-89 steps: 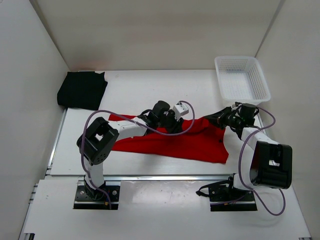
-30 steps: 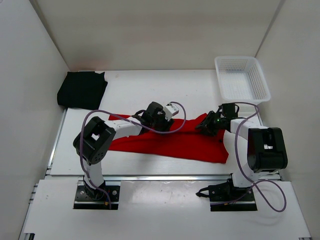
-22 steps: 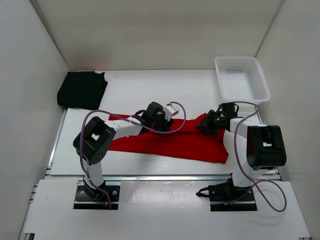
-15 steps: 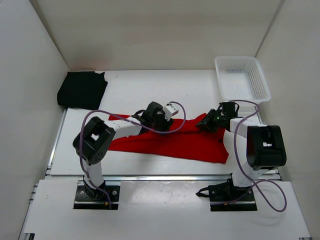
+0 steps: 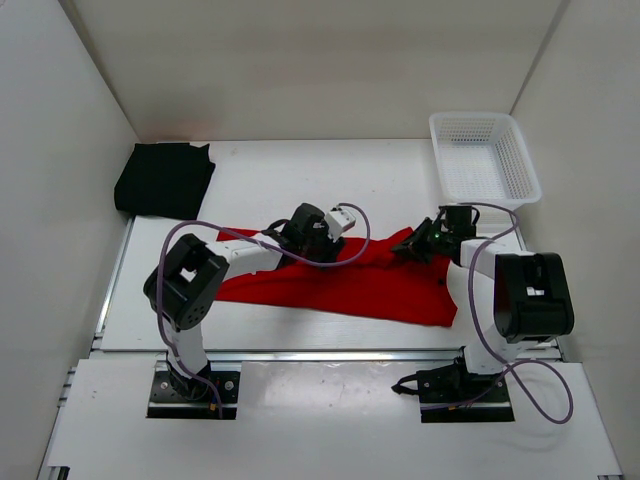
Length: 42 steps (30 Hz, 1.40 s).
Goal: Fold and stack the t-shirts
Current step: Fold the other side of the tshirt into a rectangle
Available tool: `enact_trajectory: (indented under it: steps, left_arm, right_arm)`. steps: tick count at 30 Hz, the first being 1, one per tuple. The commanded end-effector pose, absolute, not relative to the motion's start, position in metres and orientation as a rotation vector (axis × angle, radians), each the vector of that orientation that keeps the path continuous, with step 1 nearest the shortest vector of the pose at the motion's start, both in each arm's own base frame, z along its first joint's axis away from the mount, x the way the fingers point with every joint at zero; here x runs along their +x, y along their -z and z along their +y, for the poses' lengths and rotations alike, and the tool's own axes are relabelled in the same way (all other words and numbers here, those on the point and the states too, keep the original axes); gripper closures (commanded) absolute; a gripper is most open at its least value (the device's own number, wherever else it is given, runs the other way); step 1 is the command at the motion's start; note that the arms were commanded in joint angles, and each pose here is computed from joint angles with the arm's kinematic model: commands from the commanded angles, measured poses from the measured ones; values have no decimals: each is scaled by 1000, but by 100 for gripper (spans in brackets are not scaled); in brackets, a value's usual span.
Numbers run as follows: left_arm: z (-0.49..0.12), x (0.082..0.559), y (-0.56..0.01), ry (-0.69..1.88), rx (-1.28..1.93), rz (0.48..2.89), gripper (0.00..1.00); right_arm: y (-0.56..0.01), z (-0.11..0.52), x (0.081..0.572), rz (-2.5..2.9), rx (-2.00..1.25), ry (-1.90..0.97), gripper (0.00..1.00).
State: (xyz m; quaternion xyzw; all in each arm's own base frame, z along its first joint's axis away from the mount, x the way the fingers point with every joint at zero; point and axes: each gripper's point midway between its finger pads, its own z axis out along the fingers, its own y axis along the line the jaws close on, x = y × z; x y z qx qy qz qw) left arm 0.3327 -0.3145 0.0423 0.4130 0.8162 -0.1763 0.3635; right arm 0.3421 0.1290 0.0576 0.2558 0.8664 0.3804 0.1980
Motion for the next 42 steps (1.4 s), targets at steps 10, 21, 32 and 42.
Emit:
enact_trajectory:
  steps: [10, 21, 32, 42]
  left_arm:
    - [-309, 335, -70, 430, 1050, 2031, 41]
    - [-311, 331, -73, 434, 1066, 2013, 40]
    - [-328, 324, -104, 462, 1183, 1917, 42]
    - [-393, 237, -96, 584, 1477, 1730, 33]
  right_arm:
    - [-109, 146, 302, 2322, 821, -1297, 100]
    - [-95, 166, 256, 2446, 885, -1350, 94]
    - [-130, 160, 247, 2390, 747, -1384, 76]
    - [-82, 97, 240, 2463, 821, -908, 77]
